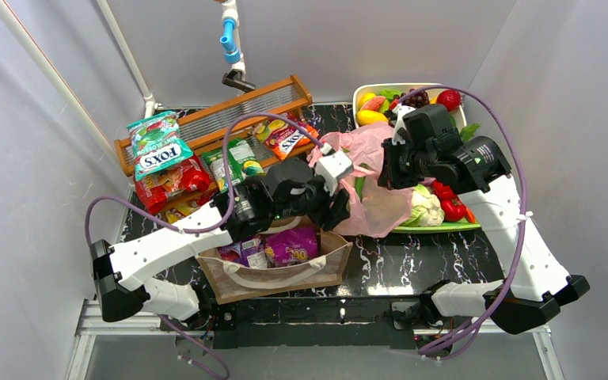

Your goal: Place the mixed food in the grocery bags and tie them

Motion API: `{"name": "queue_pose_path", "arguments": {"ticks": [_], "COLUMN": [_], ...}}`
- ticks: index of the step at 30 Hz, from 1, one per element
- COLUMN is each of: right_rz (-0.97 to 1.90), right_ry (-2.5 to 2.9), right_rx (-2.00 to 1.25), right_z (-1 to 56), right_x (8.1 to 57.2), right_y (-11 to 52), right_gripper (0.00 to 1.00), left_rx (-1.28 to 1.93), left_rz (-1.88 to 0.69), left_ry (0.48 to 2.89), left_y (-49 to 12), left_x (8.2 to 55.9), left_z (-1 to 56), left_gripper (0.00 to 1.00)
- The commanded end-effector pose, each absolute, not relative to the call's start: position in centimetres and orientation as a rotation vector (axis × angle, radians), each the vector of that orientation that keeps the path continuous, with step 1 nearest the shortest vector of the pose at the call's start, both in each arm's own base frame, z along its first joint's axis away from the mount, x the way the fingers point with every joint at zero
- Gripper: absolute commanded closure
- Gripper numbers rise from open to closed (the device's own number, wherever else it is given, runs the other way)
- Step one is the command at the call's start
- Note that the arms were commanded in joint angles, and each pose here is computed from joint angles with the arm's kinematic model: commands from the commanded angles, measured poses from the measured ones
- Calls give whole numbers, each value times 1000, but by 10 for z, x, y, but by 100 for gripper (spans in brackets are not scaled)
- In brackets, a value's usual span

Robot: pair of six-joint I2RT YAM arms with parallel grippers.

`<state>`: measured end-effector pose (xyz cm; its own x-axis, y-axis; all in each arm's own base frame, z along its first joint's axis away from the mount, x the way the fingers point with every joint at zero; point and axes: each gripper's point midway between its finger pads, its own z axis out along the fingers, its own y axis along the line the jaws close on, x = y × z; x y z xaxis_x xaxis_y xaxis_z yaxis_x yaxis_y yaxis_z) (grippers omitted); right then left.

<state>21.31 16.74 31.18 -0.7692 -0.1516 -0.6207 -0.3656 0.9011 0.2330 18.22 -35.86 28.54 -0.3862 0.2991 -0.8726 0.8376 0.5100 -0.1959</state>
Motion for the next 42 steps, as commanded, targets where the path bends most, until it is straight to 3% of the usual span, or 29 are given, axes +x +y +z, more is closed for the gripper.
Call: {"name": "queue_pose_path", "arguments": {"ticks": [1, 6, 12, 21, 35, 42], "right_rz": [487, 544, 564, 555, 596, 589], "right_ry": [2391, 2402, 2405, 2449, 2435, 2428], "right_rx": [-384, -402, -407, -429, -457, -475], "right_z": [327, 327, 328, 312, 314, 315], "right_x": [214, 208, 205, 195, 190, 190], "right_y": [171, 177, 179, 174, 177, 176], "right_gripper": [99, 99, 99, 99, 99, 99], "left_rx": [1073, 1050, 1039, 977, 978, 982], "left_rz": [-618, -553, -459, -467, -448, -396], "left_ry": [1708, 1550, 1424, 1319, 1231, 1187], "left_y": [-349, -348, -349, -356, -366, -372], "left_x": [189, 198, 213, 219, 224, 234], "left_z": [294, 298, 296, 302, 295, 287], "left_gripper": [48, 37, 43, 42, 41, 35]}}
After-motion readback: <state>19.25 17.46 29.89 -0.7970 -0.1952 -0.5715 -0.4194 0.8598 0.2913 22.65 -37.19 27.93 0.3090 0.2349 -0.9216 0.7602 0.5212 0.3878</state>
